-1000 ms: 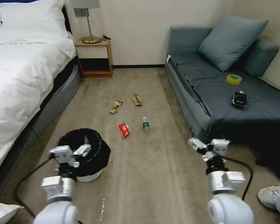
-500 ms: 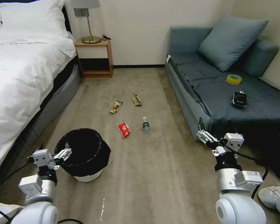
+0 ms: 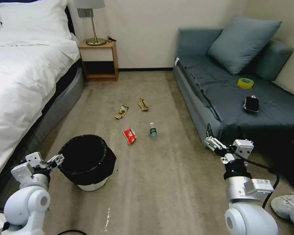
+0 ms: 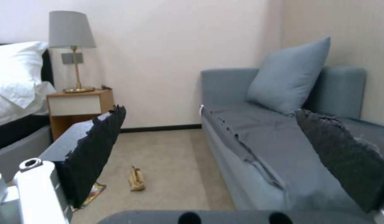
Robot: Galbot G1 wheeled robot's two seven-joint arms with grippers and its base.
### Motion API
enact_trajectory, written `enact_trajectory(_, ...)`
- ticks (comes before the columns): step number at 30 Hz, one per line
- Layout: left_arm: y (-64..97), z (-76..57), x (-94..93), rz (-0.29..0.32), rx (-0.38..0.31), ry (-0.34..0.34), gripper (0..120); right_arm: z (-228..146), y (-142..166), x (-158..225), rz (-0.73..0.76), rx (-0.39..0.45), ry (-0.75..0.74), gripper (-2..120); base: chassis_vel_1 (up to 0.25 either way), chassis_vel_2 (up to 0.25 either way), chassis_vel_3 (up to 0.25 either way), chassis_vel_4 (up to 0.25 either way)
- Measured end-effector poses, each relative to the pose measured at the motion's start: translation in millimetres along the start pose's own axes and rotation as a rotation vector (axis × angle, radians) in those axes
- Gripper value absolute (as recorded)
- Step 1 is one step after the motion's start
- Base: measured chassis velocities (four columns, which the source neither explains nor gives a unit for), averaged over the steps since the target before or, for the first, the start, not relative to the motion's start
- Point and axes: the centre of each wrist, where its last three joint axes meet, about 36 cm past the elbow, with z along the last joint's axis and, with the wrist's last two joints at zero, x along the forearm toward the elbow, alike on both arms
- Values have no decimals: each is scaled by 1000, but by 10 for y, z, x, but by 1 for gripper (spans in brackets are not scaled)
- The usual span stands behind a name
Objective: Pick up the trash bin, then pick up the garbage on the floor and place it into the trash bin.
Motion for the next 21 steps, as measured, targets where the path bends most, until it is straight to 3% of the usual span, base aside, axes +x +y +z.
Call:
enact_trajectory(11, -74, -132, -461, 2, 38, 83, 99, 64, -12, -99, -1, 1, 7, 100, 0, 0, 0, 0)
enact_trajectory(21, -51, -7, -890, -20, 71, 194, 99, 87, -21, -148, 4, 1, 13, 100, 0, 0, 0, 0)
